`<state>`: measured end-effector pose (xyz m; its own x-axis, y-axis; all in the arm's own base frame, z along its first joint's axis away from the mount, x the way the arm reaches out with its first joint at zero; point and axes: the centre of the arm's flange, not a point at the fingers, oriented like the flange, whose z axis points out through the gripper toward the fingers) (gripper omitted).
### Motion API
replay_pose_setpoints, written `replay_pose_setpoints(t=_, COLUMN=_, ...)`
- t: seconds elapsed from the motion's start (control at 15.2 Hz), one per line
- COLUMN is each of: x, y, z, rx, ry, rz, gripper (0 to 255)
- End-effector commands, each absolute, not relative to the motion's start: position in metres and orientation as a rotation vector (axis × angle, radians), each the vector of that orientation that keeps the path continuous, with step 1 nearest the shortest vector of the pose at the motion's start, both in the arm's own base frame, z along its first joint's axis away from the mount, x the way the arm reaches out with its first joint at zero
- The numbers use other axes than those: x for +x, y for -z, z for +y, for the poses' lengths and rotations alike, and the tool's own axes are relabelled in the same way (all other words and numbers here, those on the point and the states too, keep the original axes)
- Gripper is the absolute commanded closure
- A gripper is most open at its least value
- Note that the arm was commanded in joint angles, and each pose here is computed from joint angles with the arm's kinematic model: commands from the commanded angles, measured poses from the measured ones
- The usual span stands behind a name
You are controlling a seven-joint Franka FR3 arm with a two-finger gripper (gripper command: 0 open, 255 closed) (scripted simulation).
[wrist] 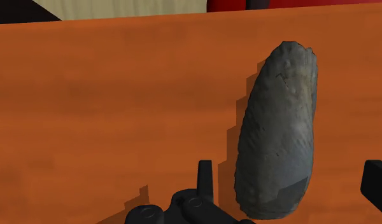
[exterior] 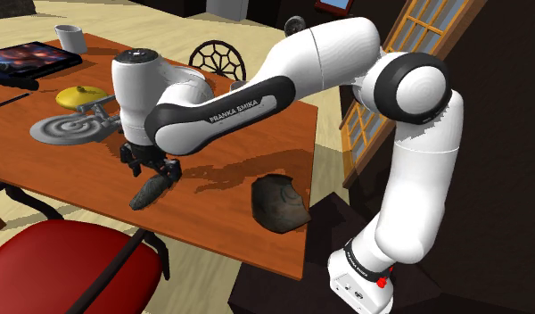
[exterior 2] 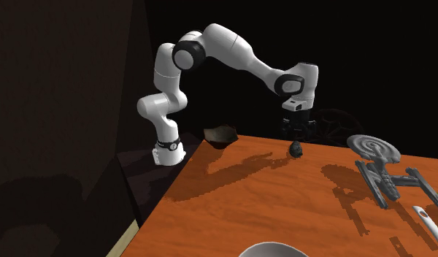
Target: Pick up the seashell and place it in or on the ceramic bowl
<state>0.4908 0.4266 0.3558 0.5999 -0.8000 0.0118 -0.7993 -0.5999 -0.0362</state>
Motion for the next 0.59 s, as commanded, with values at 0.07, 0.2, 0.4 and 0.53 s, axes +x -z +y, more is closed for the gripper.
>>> replay_pose_setpoints(t=0.07, x=0.493, y=-0.340, z=0.427, rx=-2.784, ry=0.043, rz=1.396, gripper=0)
replay_pose_setpoints(t=0.2, x=0.493, y=-0.327, z=0.428, rx=-2.784, ry=0.043, rz=1.396, gripper=0)
replay_pose_setpoints(t=0.4, x=0.493, y=-0.327, z=0.428, rx=-2.784, ry=0.043, rz=1.396, gripper=0)
replay_pose_setpoints(t=0.53, x=0.493, y=-0.327, z=0.428, rx=-2.784, ry=0.043, rz=1.396, gripper=0)
